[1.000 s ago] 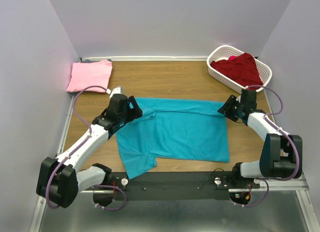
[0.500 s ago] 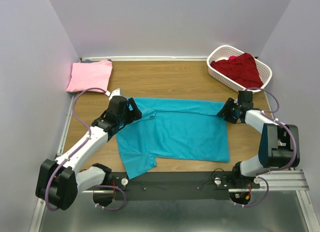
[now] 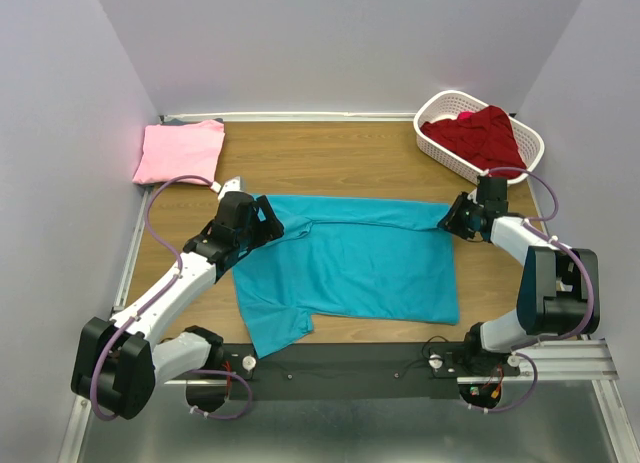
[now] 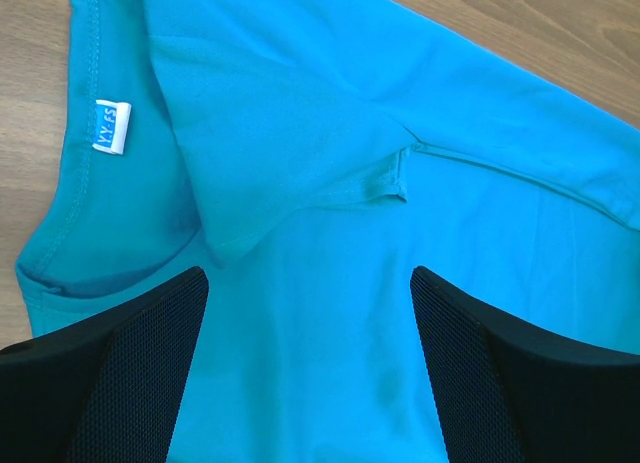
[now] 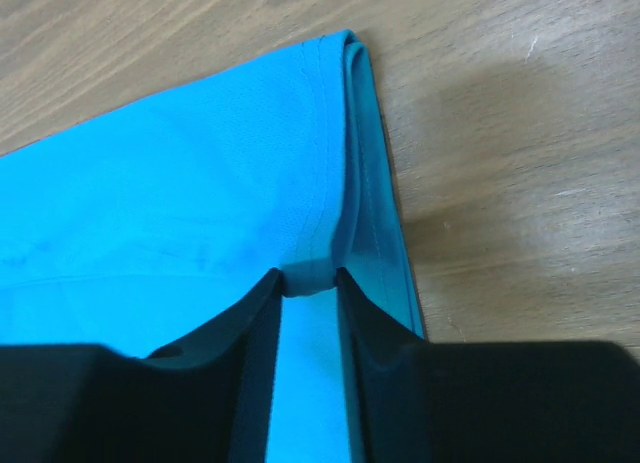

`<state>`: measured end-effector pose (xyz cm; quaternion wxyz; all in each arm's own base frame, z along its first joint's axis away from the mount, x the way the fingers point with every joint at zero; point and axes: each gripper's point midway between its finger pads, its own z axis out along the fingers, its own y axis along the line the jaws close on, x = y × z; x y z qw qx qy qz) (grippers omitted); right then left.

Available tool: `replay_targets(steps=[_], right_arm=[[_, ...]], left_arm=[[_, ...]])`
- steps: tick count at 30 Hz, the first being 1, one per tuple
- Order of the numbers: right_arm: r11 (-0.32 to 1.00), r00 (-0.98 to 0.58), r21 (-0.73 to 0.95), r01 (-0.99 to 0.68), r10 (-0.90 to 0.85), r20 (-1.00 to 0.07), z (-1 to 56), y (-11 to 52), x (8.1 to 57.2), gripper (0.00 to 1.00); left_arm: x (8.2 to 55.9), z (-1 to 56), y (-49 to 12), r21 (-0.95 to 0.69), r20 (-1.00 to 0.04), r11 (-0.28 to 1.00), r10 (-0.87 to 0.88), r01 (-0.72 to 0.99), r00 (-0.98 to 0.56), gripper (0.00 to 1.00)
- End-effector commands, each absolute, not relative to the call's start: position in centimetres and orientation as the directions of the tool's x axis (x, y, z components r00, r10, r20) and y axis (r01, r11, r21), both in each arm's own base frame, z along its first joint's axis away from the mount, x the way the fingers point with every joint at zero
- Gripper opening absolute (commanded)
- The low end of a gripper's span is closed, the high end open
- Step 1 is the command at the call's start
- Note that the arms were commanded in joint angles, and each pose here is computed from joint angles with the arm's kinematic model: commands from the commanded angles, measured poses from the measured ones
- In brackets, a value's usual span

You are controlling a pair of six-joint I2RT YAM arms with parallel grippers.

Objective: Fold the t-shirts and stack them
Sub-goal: Fold the tshirt

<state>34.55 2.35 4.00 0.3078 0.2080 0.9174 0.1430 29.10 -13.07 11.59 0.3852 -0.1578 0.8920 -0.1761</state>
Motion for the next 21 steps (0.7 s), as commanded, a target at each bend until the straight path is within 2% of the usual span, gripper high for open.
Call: replay_targets(steps=[1, 9, 13, 15, 18, 21], right_arm=[[0.886, -0.709, 0.397, 0.240, 0.439, -0.552, 5.5, 2.4, 35.8, 0.33], [0.912, -0.686, 0.292, 0.289, 0.410, -0.601, 5.8, 0.2, 35.2, 0.20], [0.917, -0.697, 0.271, 0.292, 0.398, -0.596, 5.6, 0.0, 34.6, 0.18], [0.916, -0.712, 0.281, 0.287, 0.400, -0.577, 5.2, 0.3, 34.1, 0.21], [0.904, -0.743, 0.292, 0.313, 0.425, -0.517, 4.1, 0.8, 32.9, 0.34], [0.892, -0.753, 0.280, 0.355, 0.450, -0.480, 3.8, 0.7, 31.8, 0.38]], left_arm=[[29.1, 11.3, -12.8, -0.439, -0.633, 0.885, -0.426, -0.154, -0.647, 0.90], [29.1, 11.2, -12.9, -0.436, -0.632, 0.887, -0.423, -0.153, -0.650, 0.90], [29.1, 11.1, -12.9, -0.436, -0.632, 0.887, -0.421, -0.151, -0.651, 0.90], [29.1, 11.1, -12.9, -0.437, -0.630, 0.887, -0.420, -0.150, -0.653, 0.90], [29.0, 10.9, -12.9, -0.433, -0.627, 0.889, -0.417, -0.150, -0.658, 0.90], [29.0, 11.0, -13.0, -0.435, -0.630, 0.888, -0.418, -0.148, -0.655, 0.90]])
